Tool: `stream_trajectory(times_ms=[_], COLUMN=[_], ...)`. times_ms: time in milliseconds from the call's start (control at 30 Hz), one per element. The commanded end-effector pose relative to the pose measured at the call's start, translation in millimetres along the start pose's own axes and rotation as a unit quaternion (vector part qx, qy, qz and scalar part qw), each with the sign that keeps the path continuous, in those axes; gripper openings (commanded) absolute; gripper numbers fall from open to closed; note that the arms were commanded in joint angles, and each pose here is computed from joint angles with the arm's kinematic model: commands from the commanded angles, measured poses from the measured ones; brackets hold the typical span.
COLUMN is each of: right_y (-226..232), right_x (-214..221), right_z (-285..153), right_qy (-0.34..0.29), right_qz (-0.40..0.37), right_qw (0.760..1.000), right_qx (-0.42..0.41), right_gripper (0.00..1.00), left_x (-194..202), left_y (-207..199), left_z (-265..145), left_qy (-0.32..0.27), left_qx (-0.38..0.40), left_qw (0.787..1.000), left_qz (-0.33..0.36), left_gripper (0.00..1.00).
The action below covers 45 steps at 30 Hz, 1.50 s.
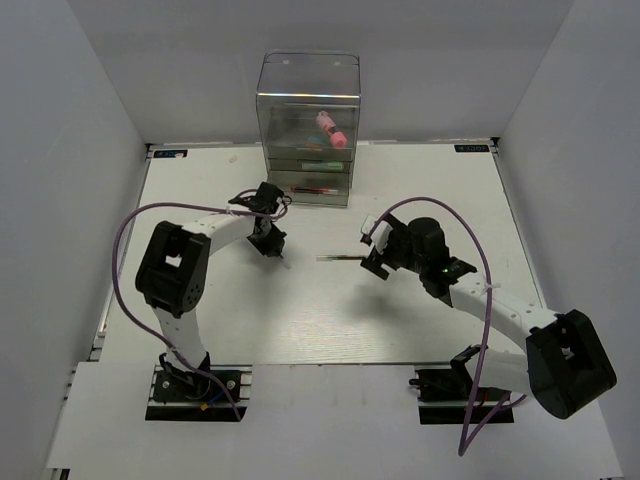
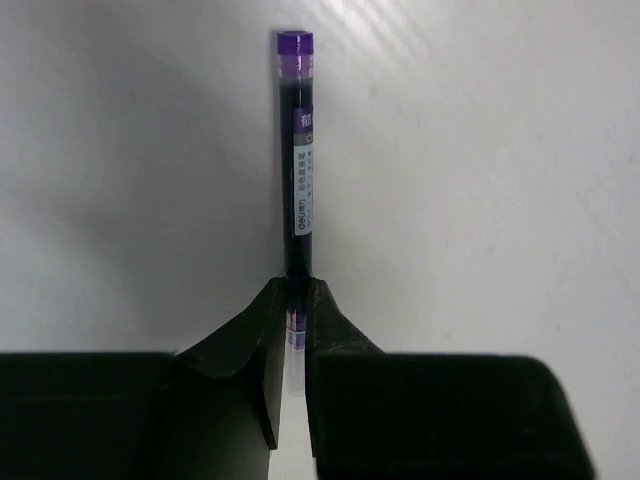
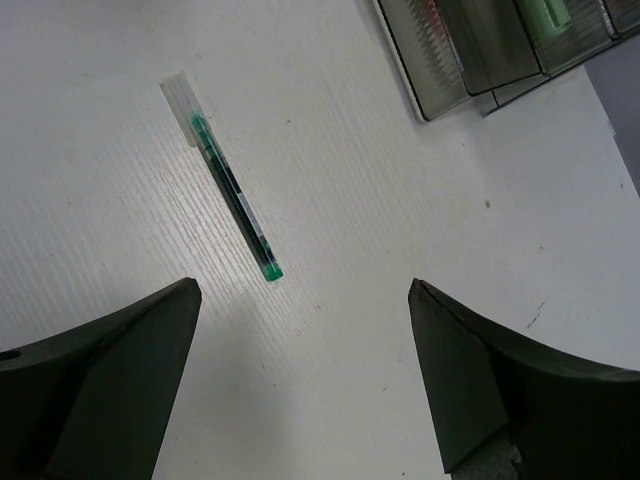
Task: Sort the stationery into containers
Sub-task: Pick up the pen from the center of the board, then place the pen in the drawer.
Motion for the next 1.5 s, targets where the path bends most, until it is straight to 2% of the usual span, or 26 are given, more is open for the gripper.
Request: stream_trajectory(times_ms=[0,133,267,333,533,667,767,1000,1067,1100,1133,1233,1267,1333,1467], right_y=[-12,-8,-9,-11,-13,-15,-17,-17,-17,-16,-16,-14,-14,-13,-2], right_x=[-8,-1,-3,-2,-2,-1,-1,-1,1,1,1,2,2,1,0], right_z=[-2,1,-3,-5,-8,-11,-12,-13,-13,-13,-12,-11,-11,-11,-9], right_qy=[-0.026,-0.019,-0.029,-0.033,-0.042,-0.044,-0.044,-0.046,-0.044,-0.043,-0.043,-0.042,-0.043,-0.046,-0.062], right_qz=[0.002,0.011,0.012,0.008,0.01,0.007,0.003,0.007,0.008,0.008,0.007,0.007,0.008,0.009,-0.01], right_qw=[0.999,1.0,0.999,0.999,0.999,0.998,0.998,0.998,0.998,0.998,0.998,0.999,0.999,0.999,0.998], right_qx=[0.028,0.019,0.016,0.018,0.022,0.033,0.037,0.038,0.038,0.038,0.037,0.031,0.029,0.023,-0.01], right_gripper=[0.9,0.9,0.9,0.87,0.8,0.8,0.8,0.83,0.86,0.86,0.88,0.9,0.9,0.9,0.88], left_x=[3,-8,-18,-23,-32,-32,-39,-50,-48,-48,-48,-50,-47,-47,-43], left_y=[-31,-75,-112,-130,-168,-175,-186,-210,-209,-209,-209,-207,-206,-207,-204], left_z=[-49,-85,-95,-100,-91,-67,-58,-45,-36,-36,-36,-34,-32,-38,-57], left_qy=[0.027,0.033,0.033,0.032,0.043,0.044,0.032,0.012,0.012,0.012,0.012,0.02,0.028,0.033,0.051], left_qx=[0.136,0.216,0.247,0.27,0.287,0.258,0.27,0.271,0.258,0.258,0.258,0.258,0.259,0.267,0.291], left_qw=[0.99,0.976,0.967,0.959,0.943,0.943,0.932,0.924,0.928,0.928,0.928,0.928,0.928,0.926,0.924], left_qz=[0.006,-0.018,-0.055,-0.074,-0.16,-0.205,-0.241,-0.27,-0.268,-0.268,-0.268,-0.269,-0.267,-0.266,-0.243], left_gripper=[0.0,0.0,0.0,0.0,0.0,0.0,0.0,0.0,0.15,0.25,0.4,0.56,0.6,0.63,0.64])
Point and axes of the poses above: each gripper's point midway between its finger pads, its own z axis out along the fingers, its own y axis along the line the jaws close on, x = y × z, the point moved 5 cm from there along -z, back along the fingers, and after that the axes turned 10 degrees about -z, right-handed, at the moved point
